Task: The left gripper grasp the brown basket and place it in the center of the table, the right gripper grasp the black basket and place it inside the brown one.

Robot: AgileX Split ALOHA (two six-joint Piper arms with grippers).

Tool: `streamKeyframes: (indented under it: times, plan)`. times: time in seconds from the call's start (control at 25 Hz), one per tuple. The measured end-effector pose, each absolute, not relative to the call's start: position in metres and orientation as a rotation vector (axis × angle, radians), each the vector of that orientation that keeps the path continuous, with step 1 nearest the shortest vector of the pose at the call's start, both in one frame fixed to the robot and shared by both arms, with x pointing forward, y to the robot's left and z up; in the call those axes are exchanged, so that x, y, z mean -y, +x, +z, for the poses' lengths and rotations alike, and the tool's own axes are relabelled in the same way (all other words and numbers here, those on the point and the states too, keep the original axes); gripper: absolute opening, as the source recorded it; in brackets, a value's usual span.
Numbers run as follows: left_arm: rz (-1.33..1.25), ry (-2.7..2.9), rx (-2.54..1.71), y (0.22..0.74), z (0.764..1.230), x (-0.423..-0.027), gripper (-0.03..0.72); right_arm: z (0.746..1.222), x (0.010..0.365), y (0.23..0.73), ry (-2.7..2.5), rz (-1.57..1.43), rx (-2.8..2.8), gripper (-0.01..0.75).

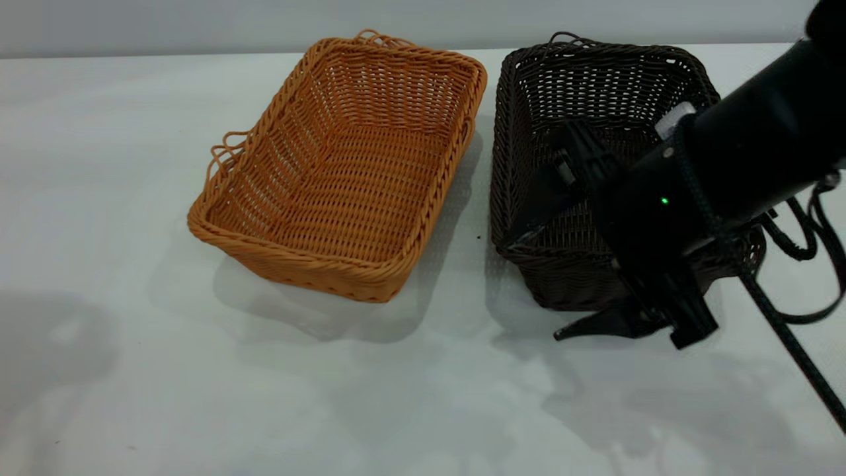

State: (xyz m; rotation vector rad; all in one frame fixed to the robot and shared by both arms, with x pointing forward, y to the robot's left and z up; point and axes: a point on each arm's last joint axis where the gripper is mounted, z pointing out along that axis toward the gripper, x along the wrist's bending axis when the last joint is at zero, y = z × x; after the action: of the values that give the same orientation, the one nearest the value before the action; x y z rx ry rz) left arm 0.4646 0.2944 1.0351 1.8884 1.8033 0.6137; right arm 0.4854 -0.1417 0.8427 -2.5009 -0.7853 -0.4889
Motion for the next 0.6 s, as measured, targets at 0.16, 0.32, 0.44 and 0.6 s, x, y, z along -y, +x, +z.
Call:
streamKeyframes:
  times: [0.16, 0.32, 0.44, 0.6]
  plan:
    - [0.614, 1.888, -1.803, 0.465, 1.035, -0.294, 0.580, 0.846, 0.138, 0.496, -2.511, -0.520, 0.741, 0.592]
    - [0.613, 1.887, -1.805, 0.465, 1.035, -0.294, 0.580, 0.842, 0.146, 0.501, -2.636, -0.523, 0.643, 0.592]
    - [0.598, 1.896, -1.817, 0.472, 1.032, -0.294, 0.580, 0.837, 0.153, 0.503, -2.740, -0.509, 0.525, 0.592]
    - [0.561, 1.925, -1.846, 0.496, 1.024, -0.294, 0.580, 0.833, 0.165, 0.507, -2.887, -0.528, 0.401, 0.592]
